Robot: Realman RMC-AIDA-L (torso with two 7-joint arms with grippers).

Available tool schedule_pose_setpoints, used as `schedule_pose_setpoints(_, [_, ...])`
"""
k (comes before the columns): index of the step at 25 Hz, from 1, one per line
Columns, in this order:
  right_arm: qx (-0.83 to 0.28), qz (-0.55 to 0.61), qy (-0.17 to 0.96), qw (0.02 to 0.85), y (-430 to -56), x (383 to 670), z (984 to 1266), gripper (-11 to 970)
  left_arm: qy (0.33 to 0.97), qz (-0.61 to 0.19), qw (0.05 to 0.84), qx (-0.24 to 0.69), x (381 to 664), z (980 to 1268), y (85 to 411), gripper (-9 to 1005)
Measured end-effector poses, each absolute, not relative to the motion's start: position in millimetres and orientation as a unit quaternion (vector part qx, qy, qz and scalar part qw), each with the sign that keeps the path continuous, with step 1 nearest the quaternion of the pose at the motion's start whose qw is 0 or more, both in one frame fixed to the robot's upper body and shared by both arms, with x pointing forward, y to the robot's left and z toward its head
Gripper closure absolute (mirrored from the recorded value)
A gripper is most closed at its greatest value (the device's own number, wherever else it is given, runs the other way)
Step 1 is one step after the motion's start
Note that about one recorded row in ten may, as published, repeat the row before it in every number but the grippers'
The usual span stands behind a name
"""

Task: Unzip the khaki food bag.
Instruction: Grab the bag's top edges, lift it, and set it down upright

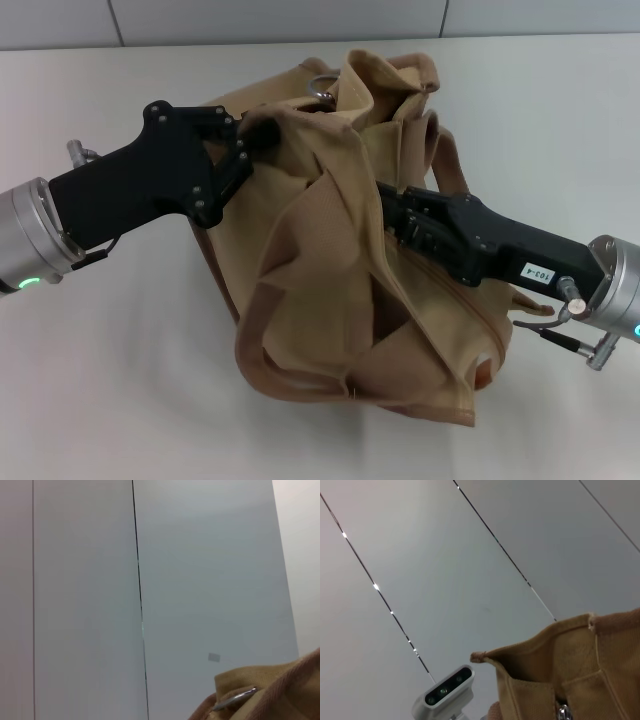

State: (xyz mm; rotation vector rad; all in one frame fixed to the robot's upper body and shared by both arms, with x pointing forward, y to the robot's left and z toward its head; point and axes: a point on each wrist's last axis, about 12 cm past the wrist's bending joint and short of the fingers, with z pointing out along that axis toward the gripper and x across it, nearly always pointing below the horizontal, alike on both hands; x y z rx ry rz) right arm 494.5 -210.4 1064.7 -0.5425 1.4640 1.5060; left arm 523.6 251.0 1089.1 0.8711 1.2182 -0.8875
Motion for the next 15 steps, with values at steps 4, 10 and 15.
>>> schedule_pose_setpoints(4, [-0.211, 0.624, 0.603, 0.45, -211.5, 494.9, 1065.1, 743, 0.536, -0.389, 0.645, 0.382, 524.1, 1089.1, 251.1, 911])
schedule_pose_setpoints(10, [-0.178, 0.65, 0.62, 0.402, -214.2, 500.3, 1069.0, 744, 0.537, -0.387, 0.645, 0.381, 524.7, 1088.9, 251.2, 909])
schedule_pose_setpoints(15, [-0.161, 0.673, 0.622, 0.366, -215.8, 501.4, 1073.7, 744, 0.537, -0.387, 0.645, 0.382, 524.7, 1088.8, 251.2, 908])
